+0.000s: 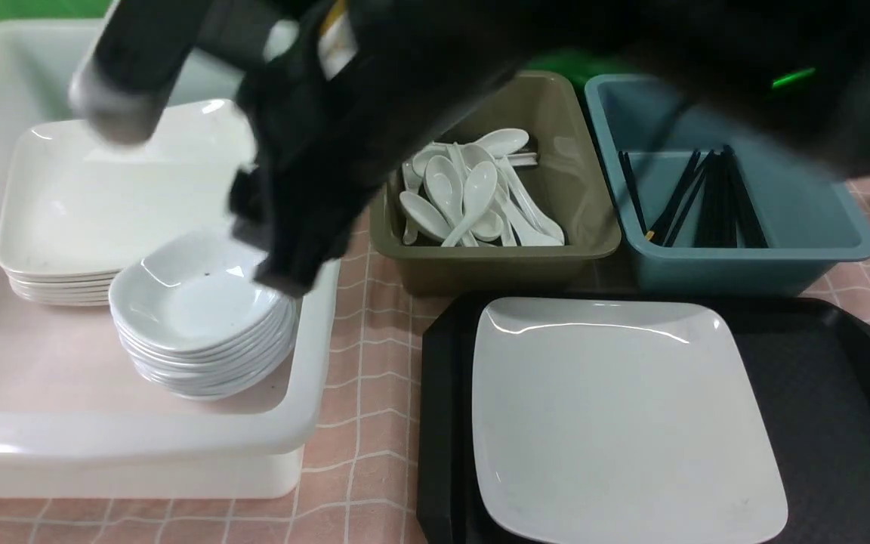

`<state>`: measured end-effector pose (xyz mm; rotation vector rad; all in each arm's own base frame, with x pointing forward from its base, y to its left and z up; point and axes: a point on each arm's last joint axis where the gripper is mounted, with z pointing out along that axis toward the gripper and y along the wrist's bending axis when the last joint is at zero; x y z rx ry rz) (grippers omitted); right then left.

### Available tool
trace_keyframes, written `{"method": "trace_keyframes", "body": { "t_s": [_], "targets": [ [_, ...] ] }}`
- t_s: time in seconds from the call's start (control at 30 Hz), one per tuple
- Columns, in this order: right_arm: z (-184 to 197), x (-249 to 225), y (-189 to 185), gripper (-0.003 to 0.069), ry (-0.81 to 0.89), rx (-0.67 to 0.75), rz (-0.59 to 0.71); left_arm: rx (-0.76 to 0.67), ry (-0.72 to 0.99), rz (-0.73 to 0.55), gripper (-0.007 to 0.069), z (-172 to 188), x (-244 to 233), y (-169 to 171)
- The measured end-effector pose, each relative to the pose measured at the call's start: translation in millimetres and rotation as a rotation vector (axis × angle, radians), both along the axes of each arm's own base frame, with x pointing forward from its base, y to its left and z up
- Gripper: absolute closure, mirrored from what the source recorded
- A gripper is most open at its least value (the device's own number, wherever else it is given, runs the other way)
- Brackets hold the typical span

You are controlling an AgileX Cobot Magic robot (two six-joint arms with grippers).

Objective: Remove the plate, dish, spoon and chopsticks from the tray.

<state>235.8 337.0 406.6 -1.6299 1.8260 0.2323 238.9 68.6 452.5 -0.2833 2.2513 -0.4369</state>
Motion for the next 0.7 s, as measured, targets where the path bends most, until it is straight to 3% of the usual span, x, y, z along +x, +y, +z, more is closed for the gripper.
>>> {"method": "trace_keyframes", "body": {
  "t_s": [0.03, 0.07, 0.1, 0.13, 0.2, 0.3, 0.33, 0.43, 0.53, 0.7],
  "targets": [
    [14.6, -10.2, -16.6, 0.0356, 0.021, -0.024, -0.027, -0.012, -0.008, -0.007, 0.0619, 0.8, 0.3, -1.2],
    [17.1, -11.8, -19.4, 0.0370, 0.022, -0.028, -0.030, -0.012, -0.008, -0.007, 0.0619, 0.8, 0.3, -1.2],
    [37.0, -24.1, -40.7, 0.0486, 0.021, -0.031, -0.065, -0.031, -0.018, -0.018, 0.0619, 1.9, 1.0, -3.6],
    [47.7, -29.0, -50.6, 0.0541, 0.010, -0.005, -0.101, -0.040, -0.023, -0.027, 0.0619, 2.5, 1.5, -5.7],
    [69.2, -39.9, -74.1, 0.0613, -0.020, 0.051, -0.167, -0.054, -0.027, -0.063, 0.0619, 2.4, 3.8, -14.3],
    [90.1, -55.4, -106.2, 0.0629, -0.040, 0.116, -0.233, -0.061, -0.017, -0.140, 0.0619, -1.1, 8.3, -33.4],
    [98.7, -65.7, -131.2, 0.0629, -0.030, 0.162, -0.296, -0.065, 0.006, -0.223, 0.0619, -6.9, 11.2, -53.9],
    [100.1, -75.9, -159.4, 0.0629, -0.016, 0.189, -0.368, -0.063, 0.048, -0.339, 0.0619, -18.2, 12.5, -83.3],
    [77.6, -95.5, -209.3, 0.0629, 0.043, 0.190, -0.525, -0.063, 0.155, -0.537, 0.0619, -47.2, 6.2, -133.0],
    [19.5, -126.8, -256.6, 0.0629, 0.168, 0.170, -0.734, -0.042, 0.304, -0.709, 0.0587, -91.0, -14.7, -186.3]
  ]
}}
